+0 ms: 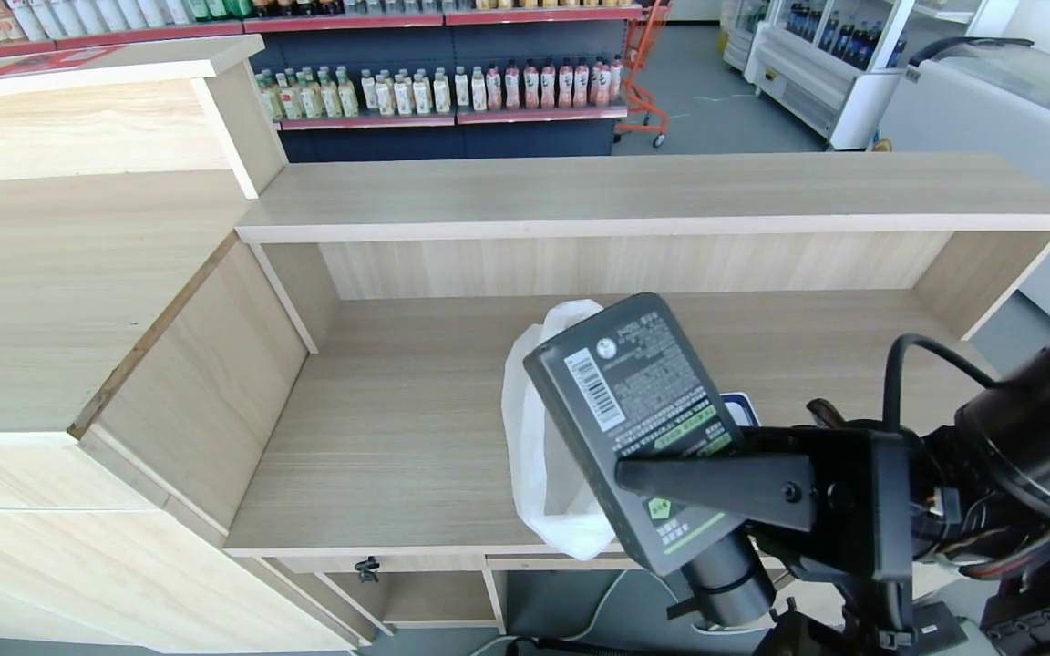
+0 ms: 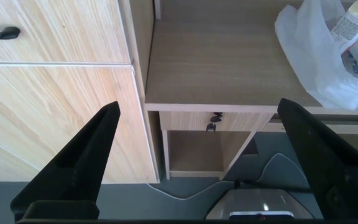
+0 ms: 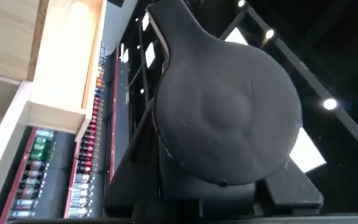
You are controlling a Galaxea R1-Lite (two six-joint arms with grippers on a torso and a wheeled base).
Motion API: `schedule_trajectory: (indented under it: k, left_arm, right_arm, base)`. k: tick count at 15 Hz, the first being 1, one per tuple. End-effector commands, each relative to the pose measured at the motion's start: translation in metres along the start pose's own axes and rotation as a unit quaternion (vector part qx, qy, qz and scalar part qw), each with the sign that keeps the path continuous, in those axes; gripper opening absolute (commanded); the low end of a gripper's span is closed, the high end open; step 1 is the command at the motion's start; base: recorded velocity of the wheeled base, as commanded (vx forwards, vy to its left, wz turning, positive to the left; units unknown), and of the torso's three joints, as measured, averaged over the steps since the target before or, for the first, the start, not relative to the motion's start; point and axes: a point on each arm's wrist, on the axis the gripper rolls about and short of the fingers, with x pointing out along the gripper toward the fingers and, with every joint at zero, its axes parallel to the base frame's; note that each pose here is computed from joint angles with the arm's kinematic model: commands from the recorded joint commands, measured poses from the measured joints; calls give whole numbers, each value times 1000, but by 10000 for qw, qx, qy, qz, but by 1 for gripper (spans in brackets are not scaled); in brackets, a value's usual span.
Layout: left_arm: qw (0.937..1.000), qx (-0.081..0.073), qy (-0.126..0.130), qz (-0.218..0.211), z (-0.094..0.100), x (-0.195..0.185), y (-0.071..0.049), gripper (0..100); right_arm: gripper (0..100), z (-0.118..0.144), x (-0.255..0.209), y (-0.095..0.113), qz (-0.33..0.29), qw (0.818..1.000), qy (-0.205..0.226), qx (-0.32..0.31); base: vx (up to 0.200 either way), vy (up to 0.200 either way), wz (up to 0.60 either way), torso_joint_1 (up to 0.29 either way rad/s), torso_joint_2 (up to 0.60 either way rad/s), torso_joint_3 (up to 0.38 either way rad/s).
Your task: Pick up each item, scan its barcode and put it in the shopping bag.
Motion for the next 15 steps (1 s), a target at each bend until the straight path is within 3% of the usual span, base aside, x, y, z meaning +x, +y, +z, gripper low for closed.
schedule_trajectory:
  k: [1,4,9,15]
  left_arm:
    - [10000,-1,-6,-2,0,0,0,100]
    - [10000,-1,-6,-2,0,0,0,100]
    - [10000,-1,-6,-2,0,0,0,100]
    - [10000,-1,1,-2,0,0,0,100]
  right_arm:
    - [0,6,15,-7,-330,9992,-209,-18]
    - [0,0,21,-21,-594,9975,-183,-345]
    - [0,13,23,-32,-754,9963,-354,-210]
    - [0,11,20,-39,-805,9959,-313,-261]
  base:
    - [0,0,0,0,0,0]
    - [0,0,0,0,0,0]
    - [0,0,0,0,0,0]
    - [0,0,0,0,0,0]
